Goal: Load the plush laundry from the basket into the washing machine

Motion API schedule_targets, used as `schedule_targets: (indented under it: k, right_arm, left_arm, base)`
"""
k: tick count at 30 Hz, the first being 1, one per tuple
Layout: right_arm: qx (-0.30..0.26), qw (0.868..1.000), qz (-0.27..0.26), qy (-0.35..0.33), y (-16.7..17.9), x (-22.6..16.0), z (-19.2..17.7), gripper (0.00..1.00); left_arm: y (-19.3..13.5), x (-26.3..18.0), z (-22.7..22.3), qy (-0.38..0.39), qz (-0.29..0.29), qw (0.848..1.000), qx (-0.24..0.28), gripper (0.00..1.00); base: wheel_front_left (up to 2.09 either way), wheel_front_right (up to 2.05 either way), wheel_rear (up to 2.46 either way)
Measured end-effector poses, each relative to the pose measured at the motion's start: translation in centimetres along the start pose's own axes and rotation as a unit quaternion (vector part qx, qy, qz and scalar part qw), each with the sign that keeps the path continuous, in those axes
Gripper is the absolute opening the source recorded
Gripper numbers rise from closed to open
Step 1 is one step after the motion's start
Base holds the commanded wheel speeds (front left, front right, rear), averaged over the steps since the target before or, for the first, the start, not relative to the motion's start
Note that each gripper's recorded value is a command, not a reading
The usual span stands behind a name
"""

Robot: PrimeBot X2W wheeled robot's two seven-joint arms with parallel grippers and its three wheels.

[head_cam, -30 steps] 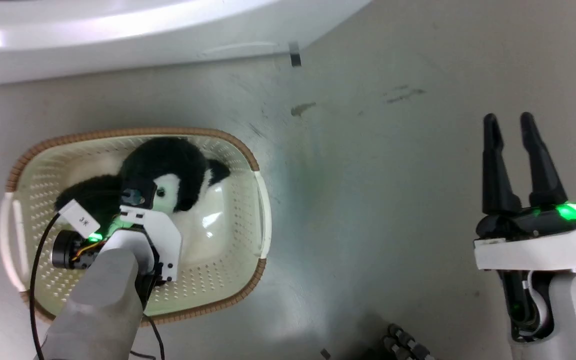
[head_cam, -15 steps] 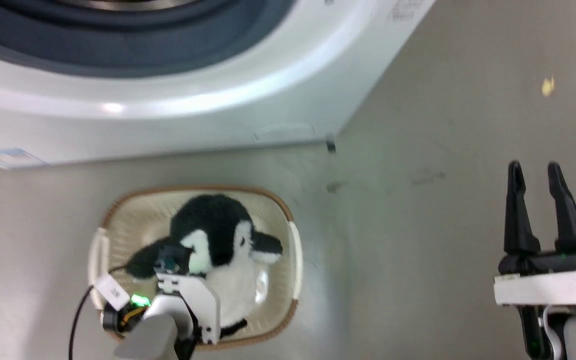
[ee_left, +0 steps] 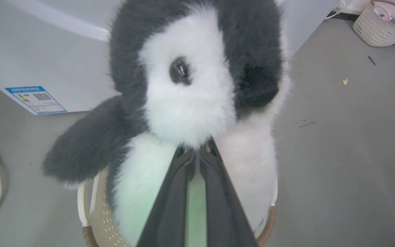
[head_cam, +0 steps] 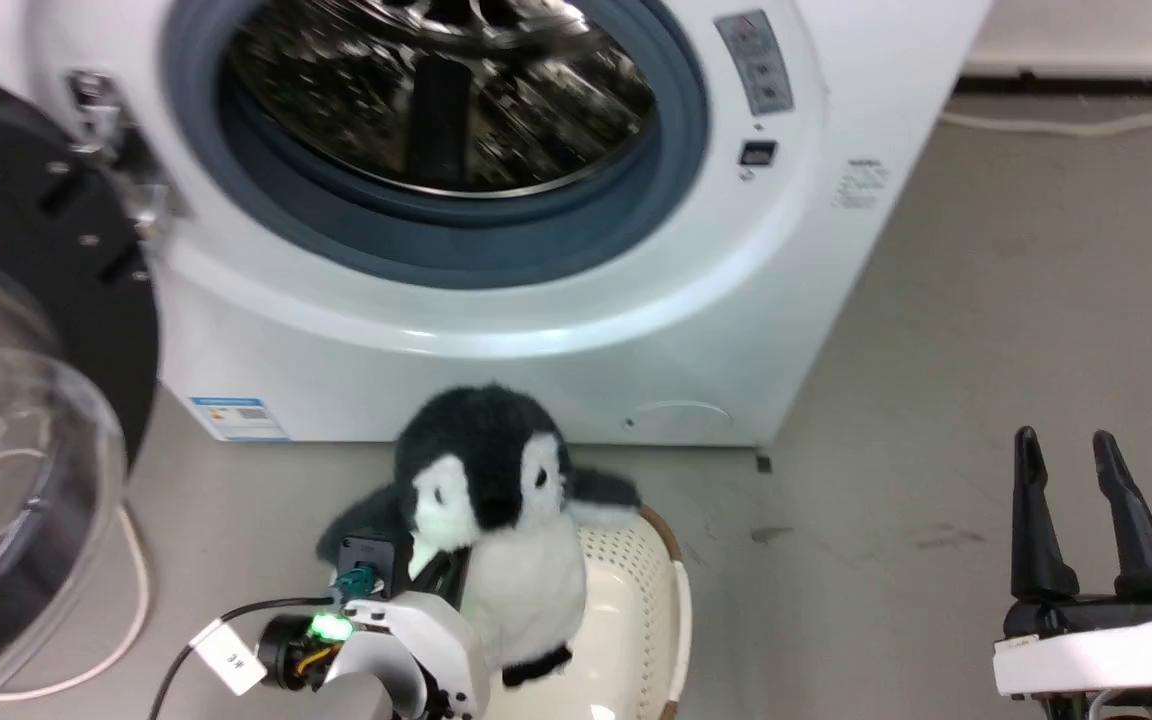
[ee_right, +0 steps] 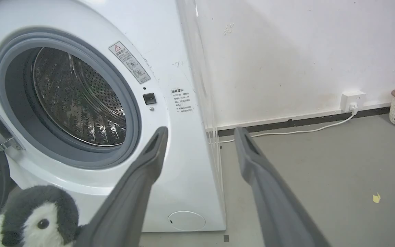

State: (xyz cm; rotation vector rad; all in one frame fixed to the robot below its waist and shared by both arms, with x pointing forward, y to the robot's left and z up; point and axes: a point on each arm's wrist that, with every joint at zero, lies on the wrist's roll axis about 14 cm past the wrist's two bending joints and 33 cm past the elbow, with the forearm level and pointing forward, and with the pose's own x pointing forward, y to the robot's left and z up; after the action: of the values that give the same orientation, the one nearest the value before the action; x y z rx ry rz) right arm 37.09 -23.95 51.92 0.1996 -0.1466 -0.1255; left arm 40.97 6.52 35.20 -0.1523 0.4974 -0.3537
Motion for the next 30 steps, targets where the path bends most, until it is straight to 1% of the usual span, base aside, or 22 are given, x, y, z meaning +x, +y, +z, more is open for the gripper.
schedule_targets:
  k: [7, 12, 16, 22, 30]
  right_arm:
    - [0.005, 1.0, 0.014, -0.012, 0.9, 0.3, 0.7, 1.0]
    - [0.003, 1.0, 0.011, 0.001, 0.7, 0.5, -0.2, 1.0]
    - [0.003, 1.0, 0.006, 0.012, 0.4, 0.9, -1.1, 1.0]
    - [0.002, 1.0, -0.005, 0.023, -0.2, 2.6, -2.4, 1.0]
    - [0.007, 0.998, -0.038, 0.054, -2.4, 4.0, -5.4, 1.0]
  left_arm:
    - [0.6, -2.1, 6.0, -0.116, 0.012, 0.993, 0.012, 0.0]
    - [-0.2, -1.9, 9.6, -0.177, -0.003, 0.984, 0.016, 0.0]
    - [-0.4, -1.0, 11.8, -0.21, -0.011, 0.977, 0.017, 0.0]
    - [0.1, 2.8, 16.6, -0.26, -0.024, 0.965, 0.031, 0.0]
    - [2.4, 10.8, 24.1, -0.286, -0.027, 0.955, 0.072, 0.0]
  base:
    - [0.0, 0.0, 0.0]
    - [0.0, 0.0, 0.0]
    - [0.0, 0.0, 0.0]
    - [0.0, 0.0, 0.0]
    - [0.0, 0.0, 0.0]
